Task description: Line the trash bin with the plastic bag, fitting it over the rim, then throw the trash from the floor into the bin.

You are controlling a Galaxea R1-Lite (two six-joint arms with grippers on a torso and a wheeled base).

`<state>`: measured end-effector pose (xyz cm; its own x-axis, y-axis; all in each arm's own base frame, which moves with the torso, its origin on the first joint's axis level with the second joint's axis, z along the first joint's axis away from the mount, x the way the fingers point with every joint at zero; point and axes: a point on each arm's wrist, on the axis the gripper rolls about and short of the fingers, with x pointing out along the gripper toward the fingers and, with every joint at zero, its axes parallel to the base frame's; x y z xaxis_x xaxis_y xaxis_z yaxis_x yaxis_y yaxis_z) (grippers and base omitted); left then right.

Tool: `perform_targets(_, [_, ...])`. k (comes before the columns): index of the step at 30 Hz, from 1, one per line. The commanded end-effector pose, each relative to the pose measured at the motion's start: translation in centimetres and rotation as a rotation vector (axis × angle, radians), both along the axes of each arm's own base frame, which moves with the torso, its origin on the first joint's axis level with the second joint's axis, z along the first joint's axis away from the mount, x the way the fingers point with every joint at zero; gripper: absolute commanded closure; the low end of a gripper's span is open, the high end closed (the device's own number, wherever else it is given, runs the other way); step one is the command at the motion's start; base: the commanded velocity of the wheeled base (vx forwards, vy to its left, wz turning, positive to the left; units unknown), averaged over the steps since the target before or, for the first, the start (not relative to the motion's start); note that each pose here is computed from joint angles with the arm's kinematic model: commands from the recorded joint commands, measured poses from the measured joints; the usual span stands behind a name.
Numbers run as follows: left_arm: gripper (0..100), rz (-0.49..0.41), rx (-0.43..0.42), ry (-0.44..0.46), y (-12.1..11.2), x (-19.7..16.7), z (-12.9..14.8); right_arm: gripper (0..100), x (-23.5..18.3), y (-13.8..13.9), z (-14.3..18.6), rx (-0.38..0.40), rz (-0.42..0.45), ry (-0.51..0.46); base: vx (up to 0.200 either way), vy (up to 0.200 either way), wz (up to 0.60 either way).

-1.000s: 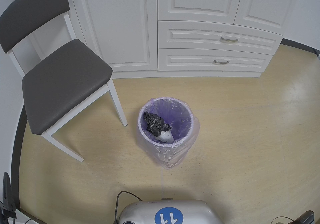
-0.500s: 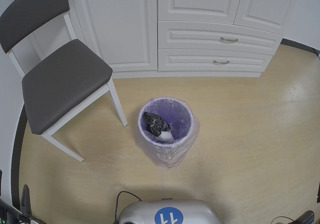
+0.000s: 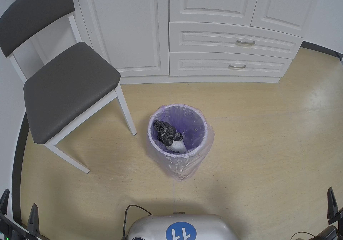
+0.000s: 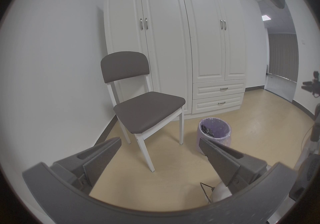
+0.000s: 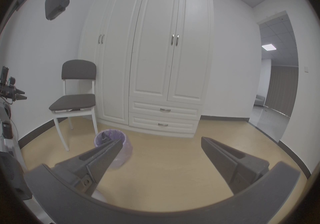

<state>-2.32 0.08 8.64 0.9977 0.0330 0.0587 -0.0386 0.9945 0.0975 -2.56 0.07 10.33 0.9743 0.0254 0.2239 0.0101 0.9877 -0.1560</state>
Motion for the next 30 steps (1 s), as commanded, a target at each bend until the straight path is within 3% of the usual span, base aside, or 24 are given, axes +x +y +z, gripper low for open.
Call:
perform_targets(1, [0, 0.0, -0.011, 0.006, 0.0, 0.0, -0.5, 0, 0.1, 0.0, -0.7, 0.001, 0.001, 0.022, 0.0, 0.0, 0.0])
perform_targets(14, [0, -0.003, -0.021, 0.007, 0.0, 0.0, -0.5, 0, 0.2, 0.0, -1.4, 0.001, -0.001, 0.086, 0.0, 0.0, 0.0])
perform_targets(22, [0, 0.065, -0.057, 0.004, 0.1, 0.0, -0.5, 0, 0.3, 0.0, -2.1, 0.004, -0.008, 0.155, 0.0, 0.0, 0.0])
perform_targets(30, [0, 0.132, -0.047, 0.003, 0.3, 0.0, -0.5, 0, 0.3, 0.0, -2.1, 0.047, 0.009, 0.163, 0.0, 0.0, 0.0])
